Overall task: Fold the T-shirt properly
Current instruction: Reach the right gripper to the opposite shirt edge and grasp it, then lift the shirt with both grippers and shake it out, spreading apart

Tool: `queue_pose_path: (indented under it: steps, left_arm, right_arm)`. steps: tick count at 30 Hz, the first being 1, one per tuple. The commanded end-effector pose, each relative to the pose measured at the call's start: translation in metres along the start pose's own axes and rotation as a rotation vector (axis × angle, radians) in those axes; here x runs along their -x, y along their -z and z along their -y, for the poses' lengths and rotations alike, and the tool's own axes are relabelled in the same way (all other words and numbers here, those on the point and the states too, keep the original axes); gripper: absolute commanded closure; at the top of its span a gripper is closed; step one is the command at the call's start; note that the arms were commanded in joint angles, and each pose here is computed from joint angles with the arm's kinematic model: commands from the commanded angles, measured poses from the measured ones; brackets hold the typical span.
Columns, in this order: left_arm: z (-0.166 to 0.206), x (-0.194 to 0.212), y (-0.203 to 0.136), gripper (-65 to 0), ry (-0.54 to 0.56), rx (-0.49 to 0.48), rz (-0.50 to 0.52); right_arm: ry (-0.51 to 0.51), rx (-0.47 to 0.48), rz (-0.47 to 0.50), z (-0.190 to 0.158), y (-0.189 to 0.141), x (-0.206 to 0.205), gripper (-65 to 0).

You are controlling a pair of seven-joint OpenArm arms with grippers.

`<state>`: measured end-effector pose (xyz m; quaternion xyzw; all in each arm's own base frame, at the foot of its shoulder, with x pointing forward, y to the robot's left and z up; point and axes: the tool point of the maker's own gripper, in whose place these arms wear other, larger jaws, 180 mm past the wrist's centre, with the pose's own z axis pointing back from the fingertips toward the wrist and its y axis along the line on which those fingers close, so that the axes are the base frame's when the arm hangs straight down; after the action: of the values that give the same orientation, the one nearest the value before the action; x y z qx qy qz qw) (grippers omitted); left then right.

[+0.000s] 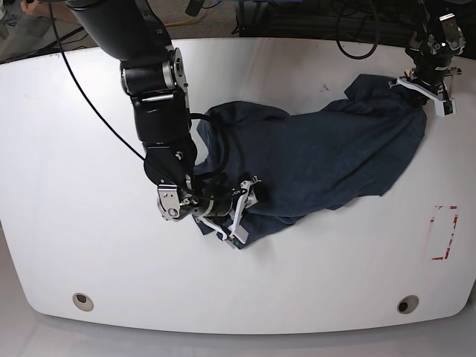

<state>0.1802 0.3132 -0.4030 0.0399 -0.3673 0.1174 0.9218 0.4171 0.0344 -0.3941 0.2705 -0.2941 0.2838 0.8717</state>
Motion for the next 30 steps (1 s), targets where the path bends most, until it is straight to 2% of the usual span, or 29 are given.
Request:
queue_pose_path:
  steps: [1,3,8,11,15,20,24,30]
  left_arm:
    - [-0.003,-0.015,-0.003,0.0,0.019,-0.005,0.042]
    - [-0.003,-0.017,-0.003,0.0,0.020,-0.006,0.048]
    - [0.000,-0.047,-0.007,0.0,0.052,0.001,0.118]
    - [0.004,-0.060,-0.009,0.0,0.054,0.006,0.130]
    - [-0.004,-0.105,-0.020,0.0,0.027,-0.020,0.207]
    - [0.016,-0.171,-0.033,0.0,0.048,0.011,0.319]
    - [0.025,-0.225,-0.045,0.0,0.059,0.022,0.412]
    - [0.021,-0.304,-0.077,0.0,0.089,0.000,0.597]
  right_arm:
    - [-0.035,-0.013,0.079,-0.006,-0.005,-0.034,-10.8]
    - [-0.040,-0.011,0.086,-0.006,-0.006,-0.038,0.0]
    - [-0.113,0.027,0.165,-0.007,-0.027,-0.069,0.0]
    - [-0.166,0.082,0.168,0.003,-0.047,-0.075,0.0]
    - [-0.250,0.153,0.218,0.010,-0.080,-0.101,0.0]
    - [-0.374,0.240,0.267,0.025,-0.125,-0.153,0.0]
    - [-0.446,0.312,0.335,0.030,-0.163,-0.205,0.0]
    - [-0.541,0.431,0.386,0.028,-0.230,-0.275,0.0]
